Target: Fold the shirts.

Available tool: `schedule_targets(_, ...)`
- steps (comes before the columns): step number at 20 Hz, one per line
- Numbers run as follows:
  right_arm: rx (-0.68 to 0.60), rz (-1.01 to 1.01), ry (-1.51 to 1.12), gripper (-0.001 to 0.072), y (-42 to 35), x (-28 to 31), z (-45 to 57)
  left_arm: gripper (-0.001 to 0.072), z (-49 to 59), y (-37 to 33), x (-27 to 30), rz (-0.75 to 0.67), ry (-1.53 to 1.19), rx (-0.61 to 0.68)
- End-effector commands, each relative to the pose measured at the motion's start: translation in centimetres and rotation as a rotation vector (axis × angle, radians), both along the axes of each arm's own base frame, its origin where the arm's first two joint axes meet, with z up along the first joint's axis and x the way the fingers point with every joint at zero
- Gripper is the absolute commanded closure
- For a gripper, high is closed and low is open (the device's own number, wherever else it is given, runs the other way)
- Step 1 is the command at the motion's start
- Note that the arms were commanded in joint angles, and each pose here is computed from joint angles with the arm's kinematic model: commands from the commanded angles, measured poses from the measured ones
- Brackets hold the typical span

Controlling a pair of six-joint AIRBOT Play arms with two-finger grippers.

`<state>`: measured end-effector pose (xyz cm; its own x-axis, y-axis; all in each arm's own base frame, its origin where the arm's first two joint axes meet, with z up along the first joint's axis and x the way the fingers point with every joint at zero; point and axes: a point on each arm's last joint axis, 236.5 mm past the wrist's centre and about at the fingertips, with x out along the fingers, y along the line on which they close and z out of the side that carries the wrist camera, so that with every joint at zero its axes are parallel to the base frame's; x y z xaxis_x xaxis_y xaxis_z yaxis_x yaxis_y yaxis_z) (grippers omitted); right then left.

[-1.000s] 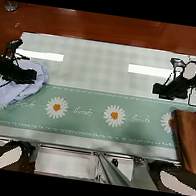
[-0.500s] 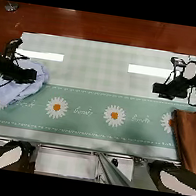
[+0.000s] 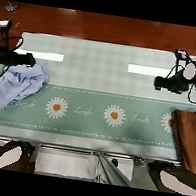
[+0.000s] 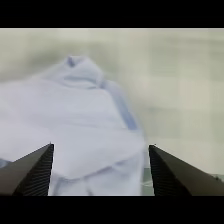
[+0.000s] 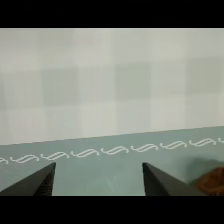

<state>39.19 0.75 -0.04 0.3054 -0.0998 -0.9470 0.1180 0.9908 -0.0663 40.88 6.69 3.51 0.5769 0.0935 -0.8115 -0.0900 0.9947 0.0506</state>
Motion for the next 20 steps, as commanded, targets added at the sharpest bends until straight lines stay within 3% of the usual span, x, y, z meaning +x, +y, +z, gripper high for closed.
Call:
schedule_targets(1,-0.048,0.004,0.004,0.0089,-1.1,-0.1,0.1,0.0005,0.3,8.7,-2.0,0.149,0.043,0.194)
schedule_targets(3,-0.023,-0.001,0.009,0.0089,-0.5,-0.2,0.0,0.0005,-3.0,11.8,-5.6,0.341,0.153,0.088)
schedule_targets(6,0.016,-0.007,0.016,0.0089,0.3,-0.4,-0.1,0.0005,-9.0,13.6,-9.4,0.432,0.313,0.014)
schedule_targets(8,0.021,-0.009,0.023,0.0089,0.4,-0.5,-0.2,0.0005,-11.9,12.2,-9.8,0.472,0.363,-0.104)
schedule_targets(11,0.037,-0.011,0.024,0.0089,0.7,-0.6,-0.2,0.0006,-14.2,7.7,-8.2,0.403,0.392,-0.268)
schedule_targets(13,0.05,-0.014,0.029,0.0089,1.0,-0.7,-0.3,0.001,-14.7,6.1,-7.8,0.363,0.415,-0.274)
schedule_targets(14,0.054,-0.015,0.032,0.0089,1.1,-0.8,-0.3,0.0054,-14.7,5.5,-7.8,0.348,0.425,-0.274)
schedule_targets(15,0.054,-0.018,0.039,0.009,1.1,-0.9,-0.3,0.0435,-14.6,4.8,-8.0,0.316,0.451,-0.276)
schedule_targets(16,0.052,-0.02,0.051,0.0089,1.0,-1.2,-0.4,0.0683,-14.1,3.5,-8.0,0.25,0.473,-0.296)
schedule_targets(20,0.05,-0.02,0.004,0.0089,0.8,-1.9,2.3,0.0683,-4.5,-2.1,-2.9,0.09,0.243,-0.432)
